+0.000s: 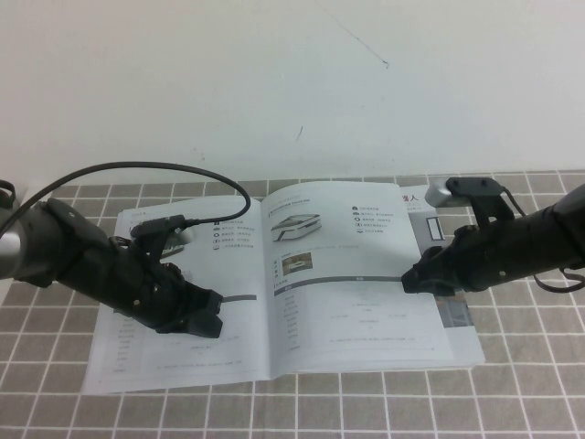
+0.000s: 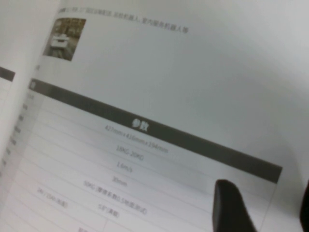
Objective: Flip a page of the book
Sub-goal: Open the closed book
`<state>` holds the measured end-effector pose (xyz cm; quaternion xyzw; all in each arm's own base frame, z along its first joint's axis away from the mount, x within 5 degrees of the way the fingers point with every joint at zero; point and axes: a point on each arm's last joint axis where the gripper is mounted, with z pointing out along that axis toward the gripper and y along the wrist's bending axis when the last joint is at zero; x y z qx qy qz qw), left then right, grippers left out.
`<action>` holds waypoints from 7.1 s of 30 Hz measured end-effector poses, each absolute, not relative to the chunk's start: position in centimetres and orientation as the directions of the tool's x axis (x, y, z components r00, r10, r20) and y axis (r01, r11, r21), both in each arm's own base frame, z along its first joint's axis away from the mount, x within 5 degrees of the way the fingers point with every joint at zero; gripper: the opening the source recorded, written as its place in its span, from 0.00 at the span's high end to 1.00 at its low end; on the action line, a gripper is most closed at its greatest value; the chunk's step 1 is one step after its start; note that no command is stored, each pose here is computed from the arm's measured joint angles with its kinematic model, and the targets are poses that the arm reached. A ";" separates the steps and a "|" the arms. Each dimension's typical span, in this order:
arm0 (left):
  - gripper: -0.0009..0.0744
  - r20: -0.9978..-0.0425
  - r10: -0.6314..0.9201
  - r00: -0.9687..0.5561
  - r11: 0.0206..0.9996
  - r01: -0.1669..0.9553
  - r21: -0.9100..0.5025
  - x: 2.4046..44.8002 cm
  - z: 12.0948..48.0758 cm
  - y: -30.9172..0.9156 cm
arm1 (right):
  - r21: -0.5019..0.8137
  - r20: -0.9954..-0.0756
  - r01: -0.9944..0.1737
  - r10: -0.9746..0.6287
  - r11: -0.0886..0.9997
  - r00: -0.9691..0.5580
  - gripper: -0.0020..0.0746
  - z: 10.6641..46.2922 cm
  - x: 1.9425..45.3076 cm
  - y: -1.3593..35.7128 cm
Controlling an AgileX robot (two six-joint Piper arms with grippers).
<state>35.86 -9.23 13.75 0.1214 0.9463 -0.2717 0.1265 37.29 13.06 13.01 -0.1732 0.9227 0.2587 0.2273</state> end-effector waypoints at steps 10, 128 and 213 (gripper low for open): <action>0.99 -0.305 0.161 -0.939 0.823 0.299 -0.483 35.9 13.8 -9.2 | 0.405 -0.495 -0.435 -0.207 0.804 -0.844 0.56 12.4 37.3 13.1; 0.99 -0.305 0.174 -0.936 0.825 0.308 -0.474 35.8 13.7 -9.2 | 0.373 -0.514 -0.502 -0.277 0.780 -0.812 0.56 12.8 37.3 12.8; 0.99 -0.305 0.180 -0.935 0.826 0.312 -0.469 35.8 13.7 -9.1 | 0.380 -0.516 -0.455 -0.223 0.805 -0.827 0.56 12.4 37.9 12.7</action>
